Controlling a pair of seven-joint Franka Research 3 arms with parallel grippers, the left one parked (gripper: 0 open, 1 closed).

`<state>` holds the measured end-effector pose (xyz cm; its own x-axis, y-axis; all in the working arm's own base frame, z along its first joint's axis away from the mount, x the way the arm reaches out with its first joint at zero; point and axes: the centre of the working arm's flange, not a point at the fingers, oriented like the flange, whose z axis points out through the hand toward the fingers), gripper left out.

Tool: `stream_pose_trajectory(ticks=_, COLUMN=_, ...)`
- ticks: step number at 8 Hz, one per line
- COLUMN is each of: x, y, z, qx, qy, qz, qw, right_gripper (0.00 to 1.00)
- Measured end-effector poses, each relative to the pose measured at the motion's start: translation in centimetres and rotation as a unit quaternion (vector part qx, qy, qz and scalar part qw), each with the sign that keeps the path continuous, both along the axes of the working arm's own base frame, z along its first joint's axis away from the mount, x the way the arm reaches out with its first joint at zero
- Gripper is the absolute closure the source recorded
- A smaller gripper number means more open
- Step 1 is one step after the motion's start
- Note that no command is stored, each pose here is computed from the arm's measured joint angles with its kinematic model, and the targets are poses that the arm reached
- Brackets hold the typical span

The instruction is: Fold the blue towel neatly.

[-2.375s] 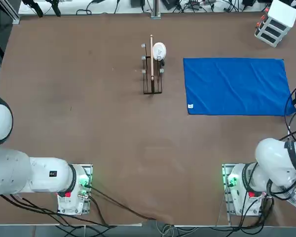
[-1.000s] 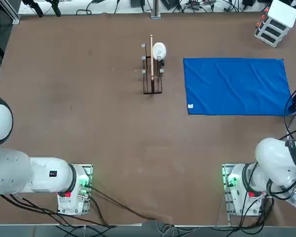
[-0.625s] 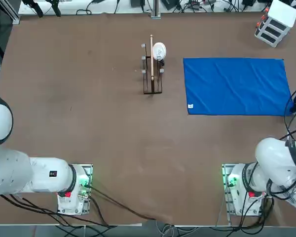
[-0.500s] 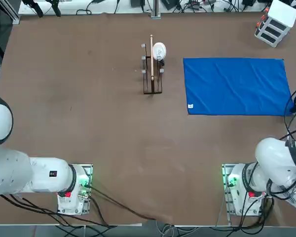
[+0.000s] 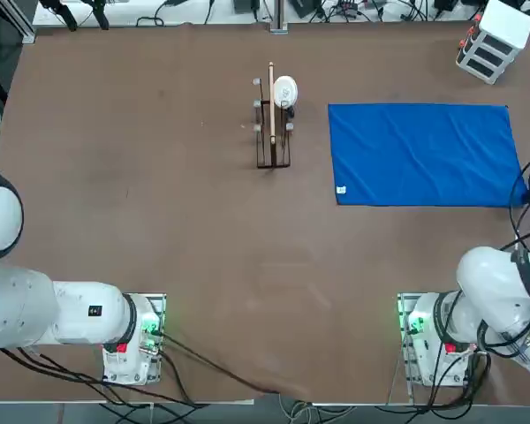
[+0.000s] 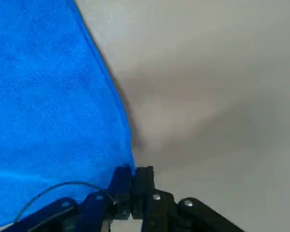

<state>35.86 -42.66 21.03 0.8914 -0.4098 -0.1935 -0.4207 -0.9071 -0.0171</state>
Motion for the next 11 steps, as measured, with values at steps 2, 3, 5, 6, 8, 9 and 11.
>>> stream_pose_trajectory(ticks=2, x=1.0, y=0.3, z=1.7, qx=0.02, qy=0.017, qz=0.009, qw=1.0, right_gripper=0.98)
stream_pose_trajectory(ticks=3, x=2.0, y=0.9, z=2.9, qx=0.024, qy=0.02, qz=0.02, qw=0.999, right_gripper=0.98)
stream_pose_trajectory(ticks=5, x=5.2, y=3.9, z=6.3, qx=0.022, qy=0.021, qz=0.059, qw=0.998, right_gripper=0.98)
stream_pose_trajectory(ticks=6, x=7.0, y=6.3, z=8.5, qx=0.019, qy=0.022, qz=0.084, qw=0.996, right_gripper=0.98)
stream_pose_trajectory(ticks=8, x=9.9, y=11.9, z=12.5, qx=0.019, qy=0.032, qz=0.132, qw=0.991, right_gripper=0.98)
stream_pose_trajectory(ticks=9, x=11.0, y=14.7, z=13.9, qx=0.021, qy=0.04, qz=0.153, qw=0.987, right_gripper=0.98)
stream_pose_trajectory(ticks=11, x=12.7, y=20.4, z=15.4, qx=0.027, qy=0.061, qz=0.193, qw=0.979, right_gripper=0.98)
